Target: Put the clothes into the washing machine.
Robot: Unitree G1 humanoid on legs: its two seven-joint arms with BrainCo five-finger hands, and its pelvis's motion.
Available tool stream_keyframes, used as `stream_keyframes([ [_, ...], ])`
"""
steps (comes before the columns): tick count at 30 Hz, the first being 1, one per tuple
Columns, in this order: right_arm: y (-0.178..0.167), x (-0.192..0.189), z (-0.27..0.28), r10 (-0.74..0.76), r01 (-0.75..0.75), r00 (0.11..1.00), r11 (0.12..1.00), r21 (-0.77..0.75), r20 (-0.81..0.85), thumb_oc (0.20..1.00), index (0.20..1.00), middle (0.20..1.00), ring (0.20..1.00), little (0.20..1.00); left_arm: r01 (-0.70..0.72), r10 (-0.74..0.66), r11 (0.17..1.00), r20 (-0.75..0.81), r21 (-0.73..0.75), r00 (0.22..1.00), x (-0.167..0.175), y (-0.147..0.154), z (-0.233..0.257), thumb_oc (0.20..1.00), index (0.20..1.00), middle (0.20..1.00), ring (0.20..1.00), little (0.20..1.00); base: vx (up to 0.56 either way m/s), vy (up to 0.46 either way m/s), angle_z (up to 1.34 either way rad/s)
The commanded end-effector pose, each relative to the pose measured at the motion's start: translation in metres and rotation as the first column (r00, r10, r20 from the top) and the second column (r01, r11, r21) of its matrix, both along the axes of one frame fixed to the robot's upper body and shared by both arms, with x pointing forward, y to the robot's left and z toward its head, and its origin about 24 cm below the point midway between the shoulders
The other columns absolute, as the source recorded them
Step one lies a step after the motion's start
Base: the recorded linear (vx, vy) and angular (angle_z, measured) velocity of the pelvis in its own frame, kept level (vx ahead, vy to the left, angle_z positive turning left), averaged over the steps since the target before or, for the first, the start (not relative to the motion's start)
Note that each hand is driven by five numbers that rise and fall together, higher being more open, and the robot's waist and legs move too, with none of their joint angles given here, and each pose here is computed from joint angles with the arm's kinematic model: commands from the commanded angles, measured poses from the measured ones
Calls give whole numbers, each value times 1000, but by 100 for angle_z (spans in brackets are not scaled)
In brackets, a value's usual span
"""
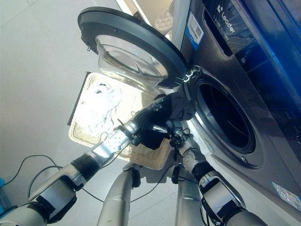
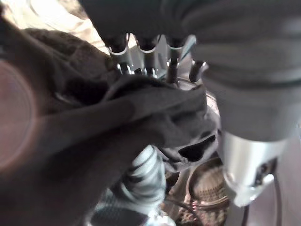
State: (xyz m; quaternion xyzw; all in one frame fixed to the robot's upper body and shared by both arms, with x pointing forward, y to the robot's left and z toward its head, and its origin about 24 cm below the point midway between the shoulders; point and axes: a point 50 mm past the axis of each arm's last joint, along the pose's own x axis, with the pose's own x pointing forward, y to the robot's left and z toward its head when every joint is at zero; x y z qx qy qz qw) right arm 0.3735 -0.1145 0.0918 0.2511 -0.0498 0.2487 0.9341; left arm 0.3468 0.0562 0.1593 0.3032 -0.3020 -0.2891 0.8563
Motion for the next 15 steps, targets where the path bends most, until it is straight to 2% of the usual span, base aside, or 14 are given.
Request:
stream_keyframes([
  [1, 5, 3, 35, 16, -37, 984, 992, 117, 175, 200, 200, 200, 200, 200, 0, 1, 1000, 66, -14, 998, -2, -5, 4, 1000, 1000, 1000, 1000, 1000, 0, 8, -5],
  [6, -12, 4, 27, -87, 49, 987, 963, 265, 136, 200, 200, 200, 200, 200, -102, 122, 986, 151, -131, 981, -1, 7, 6, 1000, 1000, 1000, 1000, 1000, -2, 15, -5],
  [11, -24, 3, 21, -154, 112, 982, 939, 325, 107, 200, 200, 200, 200, 200, -156, 209, 952, 187, -263, 960, -3, 20, 8, 1000, 1000, 1000, 1000, 1000, 0, 8, -2],
  [12, -35, 2, 18, -202, 156, 975, 917, 367, 91, 200, 200, 200, 200, 200, -187, 274, 910, 200, -371, 941, -4, 29, 10, 1000, 1000, 1000, 1000, 1000, 0, 0, 0],
  [15, -55, 0, 11, -287, 232, 956, 862, 450, 57, 200, 200, 200, 200, 200, -236, 391, 807, 191, -541, 900, -8, 48, 11, 1000, 1000, 1000, 1000, 1000, 0, 0, 0],
])
